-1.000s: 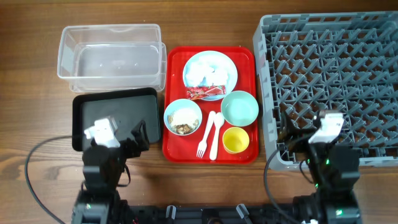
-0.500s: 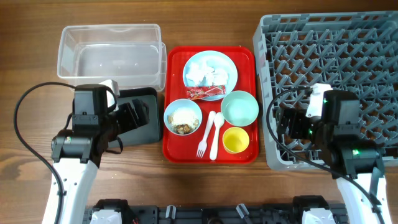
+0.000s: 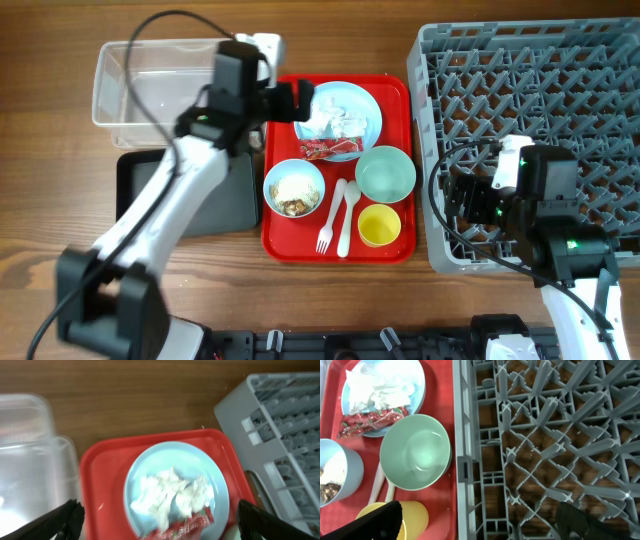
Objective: Sort waste into correct bins and load items into the dishwasher rack
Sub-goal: 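Reach left gripper to the tissue on the blue plate and grasp, then carry the tissue with left gripper into the clear bin, release, then move left gripper back over the red wrapper on the plate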
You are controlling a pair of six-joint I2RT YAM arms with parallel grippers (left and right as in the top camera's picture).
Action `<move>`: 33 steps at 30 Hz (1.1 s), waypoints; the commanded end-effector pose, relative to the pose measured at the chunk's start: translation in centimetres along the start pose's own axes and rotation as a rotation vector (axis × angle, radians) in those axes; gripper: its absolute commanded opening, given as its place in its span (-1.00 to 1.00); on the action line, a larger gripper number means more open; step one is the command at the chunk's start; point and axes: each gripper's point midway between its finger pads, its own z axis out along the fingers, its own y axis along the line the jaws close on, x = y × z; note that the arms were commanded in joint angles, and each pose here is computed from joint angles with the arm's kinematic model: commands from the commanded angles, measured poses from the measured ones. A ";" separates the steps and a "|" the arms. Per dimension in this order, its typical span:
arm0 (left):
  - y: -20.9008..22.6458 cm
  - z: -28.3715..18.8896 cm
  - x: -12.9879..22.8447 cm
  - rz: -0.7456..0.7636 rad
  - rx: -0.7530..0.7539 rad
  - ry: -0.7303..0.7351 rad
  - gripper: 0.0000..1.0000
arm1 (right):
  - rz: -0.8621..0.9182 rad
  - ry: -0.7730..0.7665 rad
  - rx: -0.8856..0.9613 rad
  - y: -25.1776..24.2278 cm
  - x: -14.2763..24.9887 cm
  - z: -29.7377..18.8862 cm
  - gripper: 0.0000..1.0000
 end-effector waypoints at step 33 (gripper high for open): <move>15.6 -2.5 -1.3 -0.151 -0.354 -0.038 -0.10 | 0.010 -0.015 -0.020 0.5 -0.5 -0.6 0.99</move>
